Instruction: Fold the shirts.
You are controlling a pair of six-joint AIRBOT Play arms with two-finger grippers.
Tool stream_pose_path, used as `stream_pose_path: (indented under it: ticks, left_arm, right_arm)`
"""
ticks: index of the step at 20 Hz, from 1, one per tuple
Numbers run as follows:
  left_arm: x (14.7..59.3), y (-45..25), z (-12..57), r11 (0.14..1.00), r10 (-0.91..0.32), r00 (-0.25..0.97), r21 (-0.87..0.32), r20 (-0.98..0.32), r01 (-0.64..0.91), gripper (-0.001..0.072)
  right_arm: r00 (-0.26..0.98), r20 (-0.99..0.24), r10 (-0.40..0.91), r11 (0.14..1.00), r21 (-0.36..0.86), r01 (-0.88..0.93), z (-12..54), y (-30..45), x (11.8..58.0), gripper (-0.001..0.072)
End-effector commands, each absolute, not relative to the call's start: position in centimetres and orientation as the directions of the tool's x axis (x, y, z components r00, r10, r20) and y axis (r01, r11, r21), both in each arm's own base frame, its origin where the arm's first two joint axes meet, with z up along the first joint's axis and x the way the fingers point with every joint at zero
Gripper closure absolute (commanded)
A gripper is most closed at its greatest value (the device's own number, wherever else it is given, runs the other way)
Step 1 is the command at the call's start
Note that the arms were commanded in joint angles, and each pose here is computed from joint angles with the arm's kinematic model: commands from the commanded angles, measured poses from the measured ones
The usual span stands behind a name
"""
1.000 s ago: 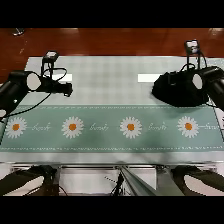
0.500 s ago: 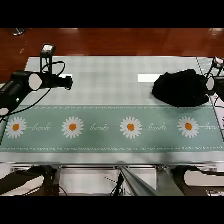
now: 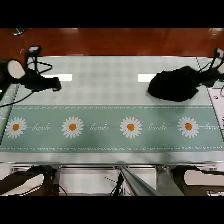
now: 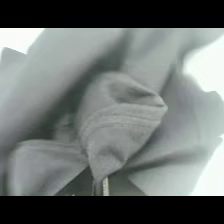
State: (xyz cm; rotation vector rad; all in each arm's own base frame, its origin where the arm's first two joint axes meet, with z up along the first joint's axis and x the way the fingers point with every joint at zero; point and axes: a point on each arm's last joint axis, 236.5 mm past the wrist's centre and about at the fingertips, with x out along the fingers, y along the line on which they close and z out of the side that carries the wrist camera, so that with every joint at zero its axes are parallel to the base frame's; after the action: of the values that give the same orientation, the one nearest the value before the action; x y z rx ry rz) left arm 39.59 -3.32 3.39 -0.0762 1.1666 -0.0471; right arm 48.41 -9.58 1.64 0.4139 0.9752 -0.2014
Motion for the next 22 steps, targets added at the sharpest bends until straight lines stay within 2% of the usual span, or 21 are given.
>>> stream_pose_path:
  ticks: [1, 3, 5, 8, 11, 14, 17, 22]
  left_arm:
    - [36.8, -3.1, 8.4, 0.973, -0.17, 0.4, -0.218, -0.901, -0.078, 0.0005]
    - [35.2, -5.8, 12.1, 0.948, -0.275, 0.483, -0.317, -0.832, -0.005, 0.0005]
    - [32.8, -8.0, 14.7, 0.929, -0.341, 0.558, -0.363, -0.757, 0.075, 0.0005]
    - [28.6, -9.8, 15.0, 0.91, -0.385, 0.615, -0.393, -0.688, 0.13, 0.0005]
    - [25.0, -10.4, 12.5, 0.898, -0.404, 0.603, -0.424, -0.688, 0.118, 0.0005]
    - [22.9, -11.1, 10.1, 0.882, -0.435, 0.573, -0.456, -0.695, 0.118, 0.0005]
    - [22.2, -11.9, 8.5, 0.862, -0.469, 0.534, -0.497, -0.703, 0.104, 0.0005]
    - [22.3, -12.2, 8.4, 0.855, -0.479, 0.534, -0.508, -0.697, 0.104, 0.0005]
  right_arm:
    - [0.809, -0.569, 0.148, 0.917, 0.385, 0.104, 19.0, -5.5, 50.8, 0.0688]
    - [0.915, -0.368, 0.162, 0.928, 0.371, -0.015, 29.6, -3.9, 48.9, 0.0688]
    - [0.96, -0.212, 0.182, 0.941, 0.321, -0.107, 37.6, -2.0, 45.1, 0.0688]
    - [0.969, -0.079, 0.234, 0.949, 0.232, -0.211, 44.4, 0.9, 39.2, 0.0688]
    - [0.948, -0.013, 0.317, 0.937, 0.162, -0.311, 47.5, 4.2, 34.0, 0.0688]
    - [0.913, -0.039, 0.406, 0.909, 0.118, -0.399, 47.6, 7.2, 30.0, 0.0688]
    - [0.821, -0.218, 0.528, 0.849, 0.137, -0.51, 43.4, 10.3, 27.1, 0.0688]
    - [0.66, -0.341, 0.67, 0.74, 0.389, -0.55, 34.4, 12.9, 27.1, 0.0688]
